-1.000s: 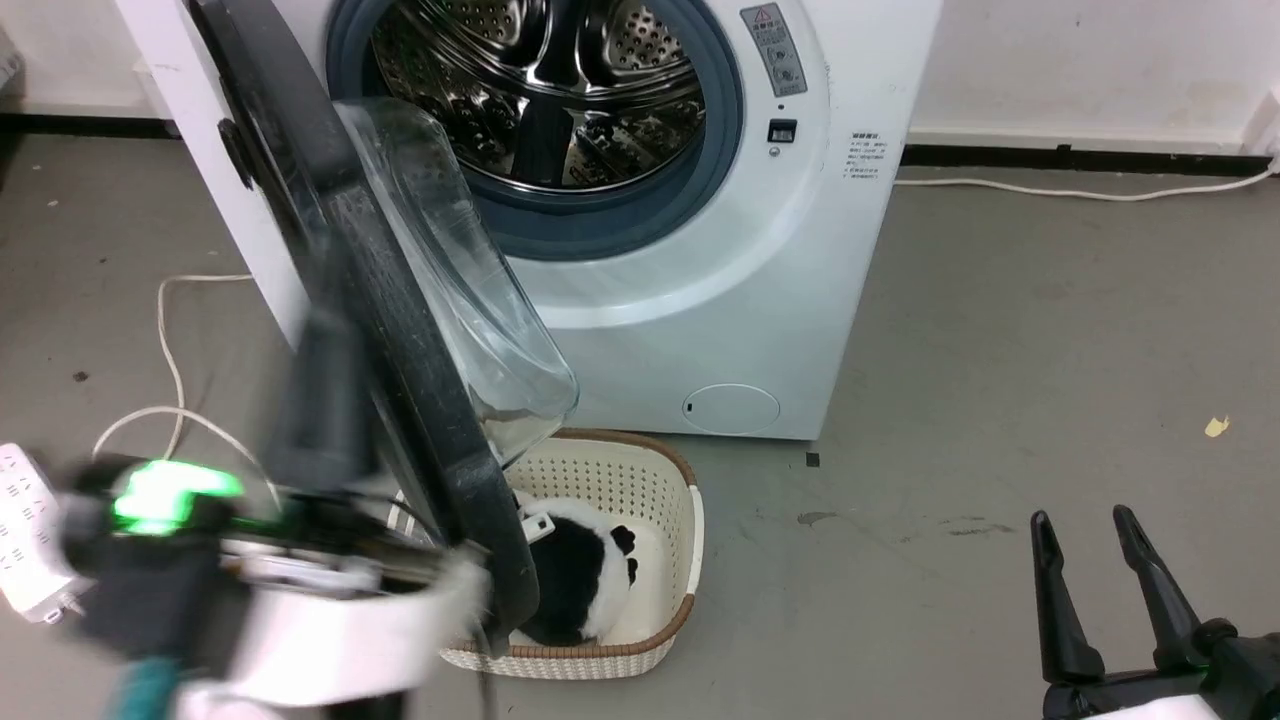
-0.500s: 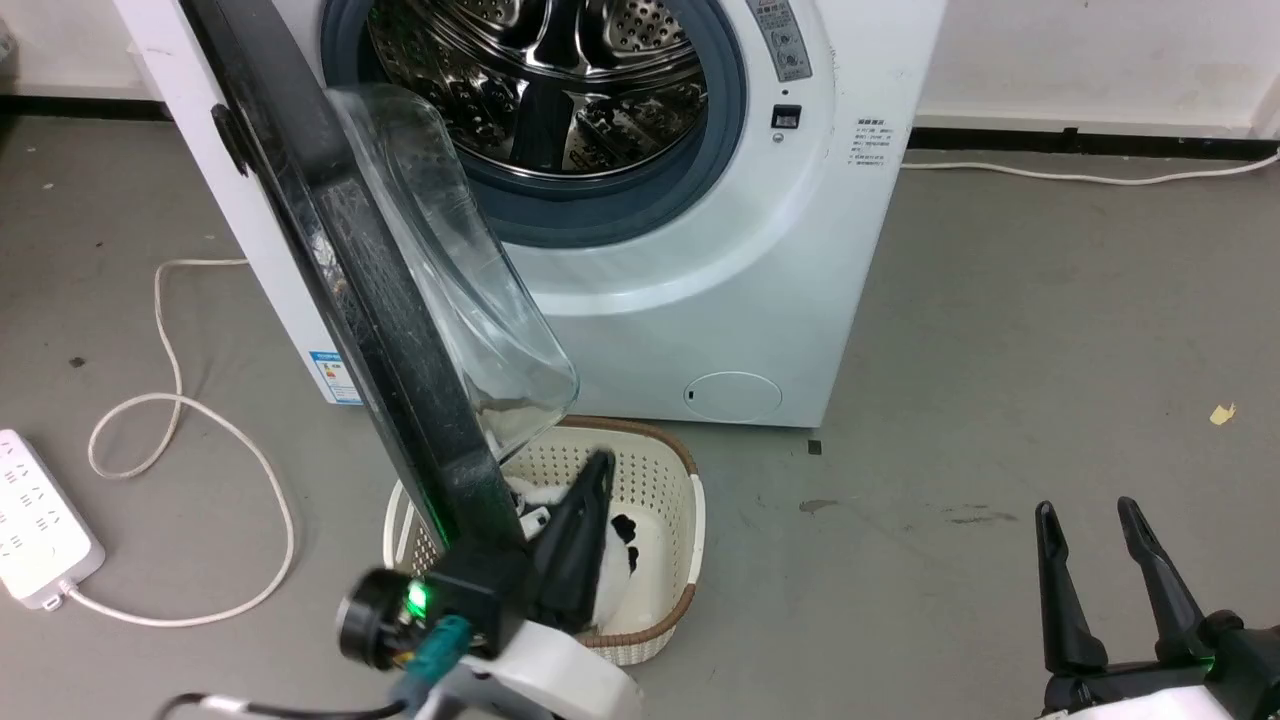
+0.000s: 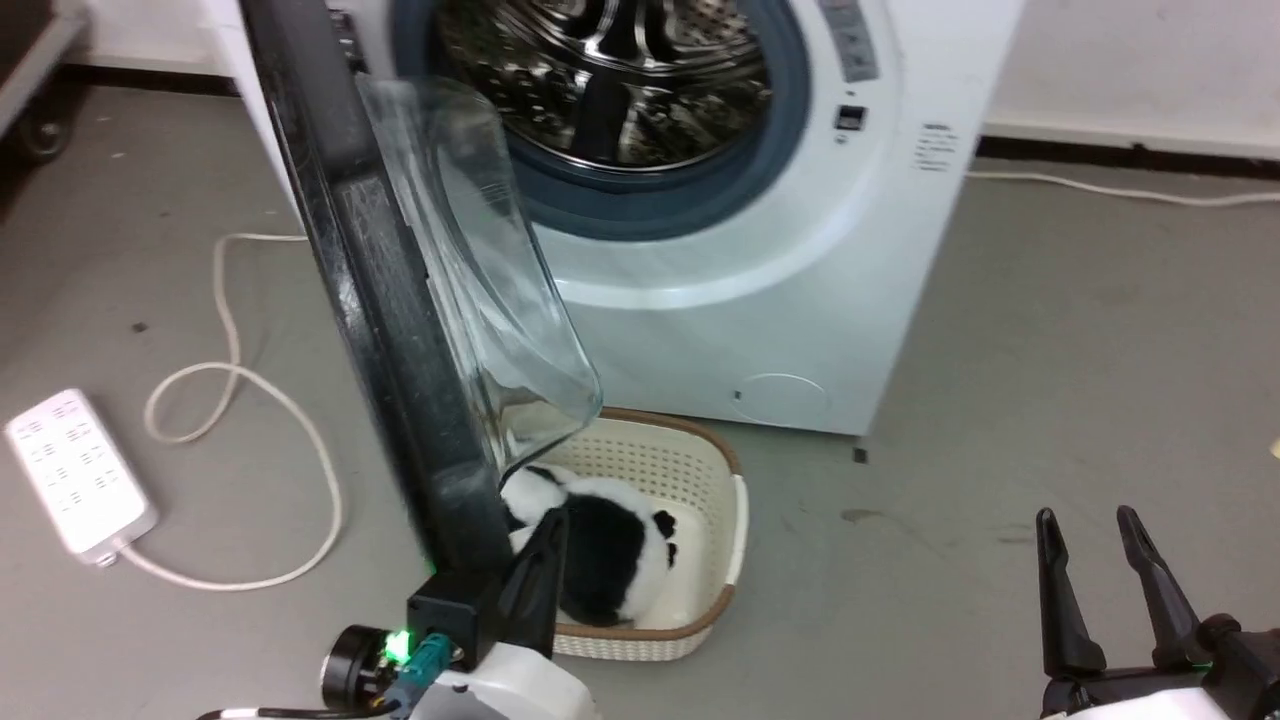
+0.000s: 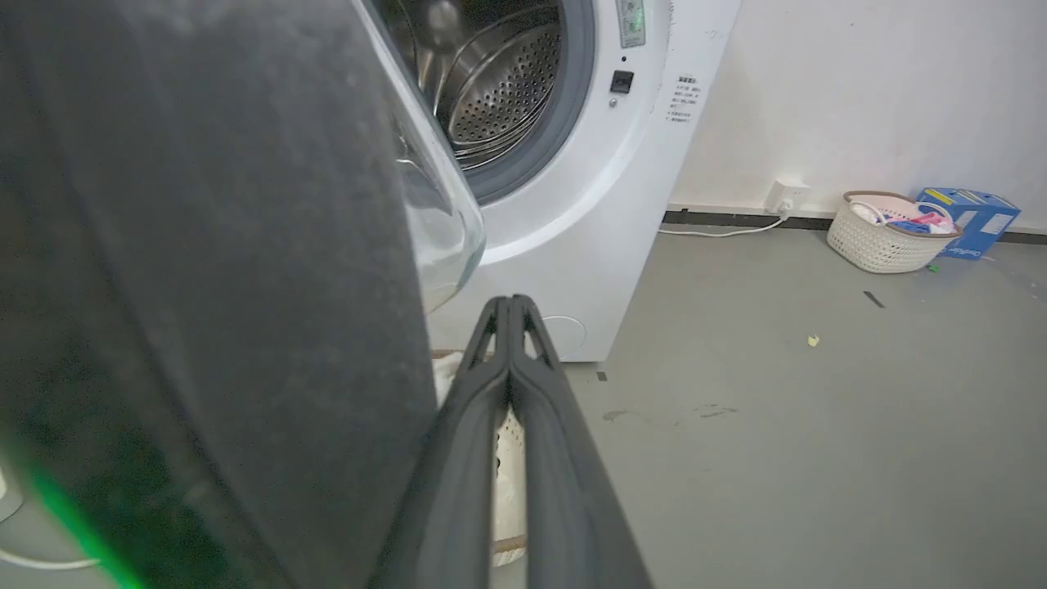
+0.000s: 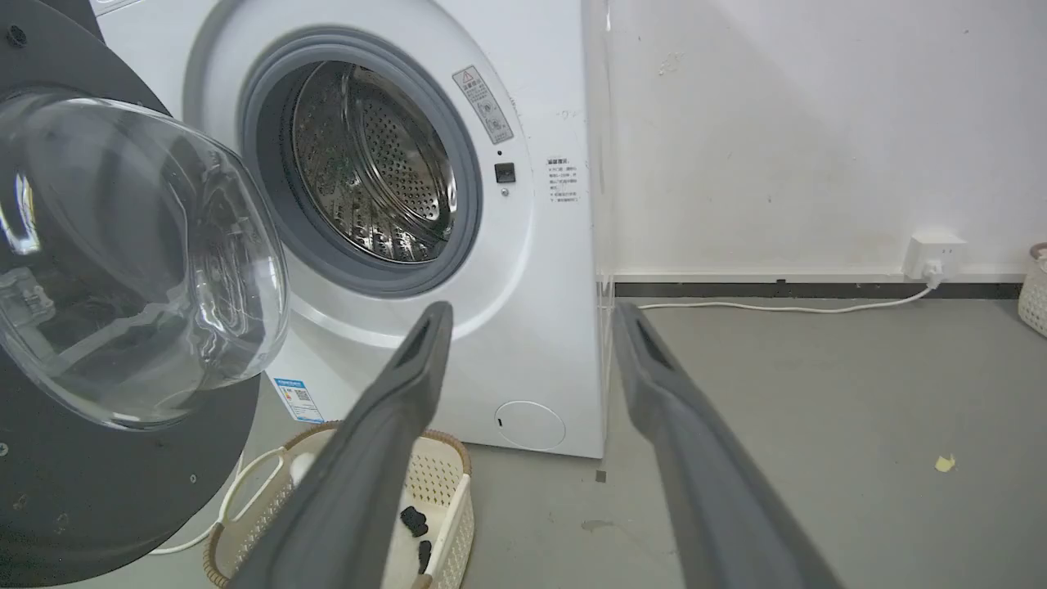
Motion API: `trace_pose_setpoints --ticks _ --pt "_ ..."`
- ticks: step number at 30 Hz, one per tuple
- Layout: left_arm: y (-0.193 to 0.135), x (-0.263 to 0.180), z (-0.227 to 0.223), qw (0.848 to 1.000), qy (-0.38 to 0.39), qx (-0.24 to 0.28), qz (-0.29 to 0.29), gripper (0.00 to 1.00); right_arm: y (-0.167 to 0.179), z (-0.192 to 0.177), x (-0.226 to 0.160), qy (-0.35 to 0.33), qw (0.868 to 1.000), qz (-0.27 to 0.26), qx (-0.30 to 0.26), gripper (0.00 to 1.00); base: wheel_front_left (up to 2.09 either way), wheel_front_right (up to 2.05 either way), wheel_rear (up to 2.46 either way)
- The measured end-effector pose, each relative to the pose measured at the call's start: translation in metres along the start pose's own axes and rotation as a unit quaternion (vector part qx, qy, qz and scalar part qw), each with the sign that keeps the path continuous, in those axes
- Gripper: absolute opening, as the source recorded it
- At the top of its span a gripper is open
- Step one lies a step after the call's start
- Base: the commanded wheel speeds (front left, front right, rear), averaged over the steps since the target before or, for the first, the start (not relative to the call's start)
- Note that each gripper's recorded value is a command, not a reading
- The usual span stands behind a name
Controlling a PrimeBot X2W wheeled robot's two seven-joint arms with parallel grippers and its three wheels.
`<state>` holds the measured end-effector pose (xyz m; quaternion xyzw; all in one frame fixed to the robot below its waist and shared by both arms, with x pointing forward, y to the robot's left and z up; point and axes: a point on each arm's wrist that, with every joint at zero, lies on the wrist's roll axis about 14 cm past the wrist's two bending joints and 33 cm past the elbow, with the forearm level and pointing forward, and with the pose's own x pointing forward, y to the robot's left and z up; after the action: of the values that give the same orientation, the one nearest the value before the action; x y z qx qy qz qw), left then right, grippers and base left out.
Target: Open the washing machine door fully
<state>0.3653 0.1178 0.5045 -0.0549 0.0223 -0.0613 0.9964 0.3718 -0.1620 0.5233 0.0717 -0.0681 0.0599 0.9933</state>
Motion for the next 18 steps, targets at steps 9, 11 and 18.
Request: trace_pose_setpoints --ticks 9,11,18 --pt "0.058 -0.029 0.011 0.995 -0.021 0.006 0.094 0.0 0.045 -0.009 0.019 0.009 0.998 0.068 0.017 1.0 0.0 0.0 0.0" --pt "0.072 -0.036 0.013 0.993 -0.024 0.005 0.119 0.0 0.056 -0.012 0.023 0.012 0.996 0.085 0.02 1.0 0.0 0.0 0.0" --pt "0.14 -0.071 0.021 0.973 -0.036 0.003 0.229 0.0 0.089 -0.027 0.033 0.03 0.99 0.133 0.031 1.0 0.0 0.0 0.0"
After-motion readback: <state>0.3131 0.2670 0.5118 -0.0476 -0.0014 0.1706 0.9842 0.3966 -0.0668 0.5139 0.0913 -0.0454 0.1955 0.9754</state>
